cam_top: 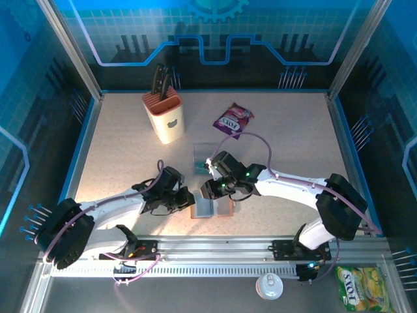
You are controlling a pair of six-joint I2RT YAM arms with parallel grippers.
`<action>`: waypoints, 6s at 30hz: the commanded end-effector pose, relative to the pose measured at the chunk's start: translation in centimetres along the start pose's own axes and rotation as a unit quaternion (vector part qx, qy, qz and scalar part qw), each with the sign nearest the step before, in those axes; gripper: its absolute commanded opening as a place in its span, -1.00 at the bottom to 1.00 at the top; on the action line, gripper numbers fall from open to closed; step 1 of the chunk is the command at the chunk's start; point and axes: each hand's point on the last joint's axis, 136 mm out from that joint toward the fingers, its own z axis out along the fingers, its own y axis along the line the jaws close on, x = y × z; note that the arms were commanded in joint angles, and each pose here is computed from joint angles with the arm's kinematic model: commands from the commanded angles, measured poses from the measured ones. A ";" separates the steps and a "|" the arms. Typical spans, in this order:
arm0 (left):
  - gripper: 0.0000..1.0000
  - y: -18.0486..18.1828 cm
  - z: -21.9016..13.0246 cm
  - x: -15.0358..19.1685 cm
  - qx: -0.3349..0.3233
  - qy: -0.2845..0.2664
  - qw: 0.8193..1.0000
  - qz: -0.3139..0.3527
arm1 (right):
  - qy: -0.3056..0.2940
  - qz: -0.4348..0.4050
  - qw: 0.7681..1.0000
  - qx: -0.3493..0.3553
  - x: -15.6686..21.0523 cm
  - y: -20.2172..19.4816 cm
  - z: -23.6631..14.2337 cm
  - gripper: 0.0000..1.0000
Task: Take the credit cards out of the card holder
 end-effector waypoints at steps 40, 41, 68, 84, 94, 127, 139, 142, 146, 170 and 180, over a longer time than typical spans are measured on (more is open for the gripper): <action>-0.77 2.2 1.0 0.3 -0.027 0.006 1.000 -0.010 | 0.058 0.049 0.997 -0.021 3.4 0.6 3.9 -0.50; -0.77 2.1 1.0 0.3 -0.027 0.005 1.000 -0.009 | 0.060 0.051 0.997 -0.022 3.5 0.5 4.1 -0.50; -0.78 3.0 1.2 -0.4 -0.045 -0.017 0.999 -0.006 | 0.043 0.074 0.996 0.000 3.6 -1.5 2.6 -0.49; -0.78 3.8 1.1 0.1 -0.037 -0.020 0.999 -0.017 | 0.055 0.125 0.990 -0.025 3.1 -1.2 3.7 -0.45; -0.78 4.3 1.1 0.6 -0.034 -0.016 0.999 -0.023 | 0.053 0.129 0.990 -0.019 2.9 -1.6 3.7 -0.31; -0.78 5.2 1.0 1.2 -0.039 -0.013 0.999 -0.026 | 0.063 0.171 0.983 -0.015 4.0 -2.5 4.9 -0.09; -0.77 5.3 1.0 1.2 -0.042 -0.012 0.999 -0.027 | 0.060 0.167 0.984 0.003 4.4 -3.1 4.2 -0.09; -0.77 5.2 1.0 1.2 -0.041 -0.012 0.999 -0.026 | 0.061 0.168 0.984 0.004 4.6 -3.2 4.1 -0.09; -0.77 4.8 0.8 1.0 -0.038 -0.014 0.999 -0.022 | 0.061 0.166 0.984 0.004 4.5 -3.2 4.1 -0.08; -0.65 -0.1 -0.6 0.1 0.031 -0.016 0.999 -0.016 | 0.062 0.164 0.985 0.000 4.7 -3.3 4.3 -0.08; -0.58 -1.2 0.2 0.0 0.053 -0.001 0.998 -0.023 | 0.062 0.163 0.985 -0.002 4.6 -3.2 4.3 -0.08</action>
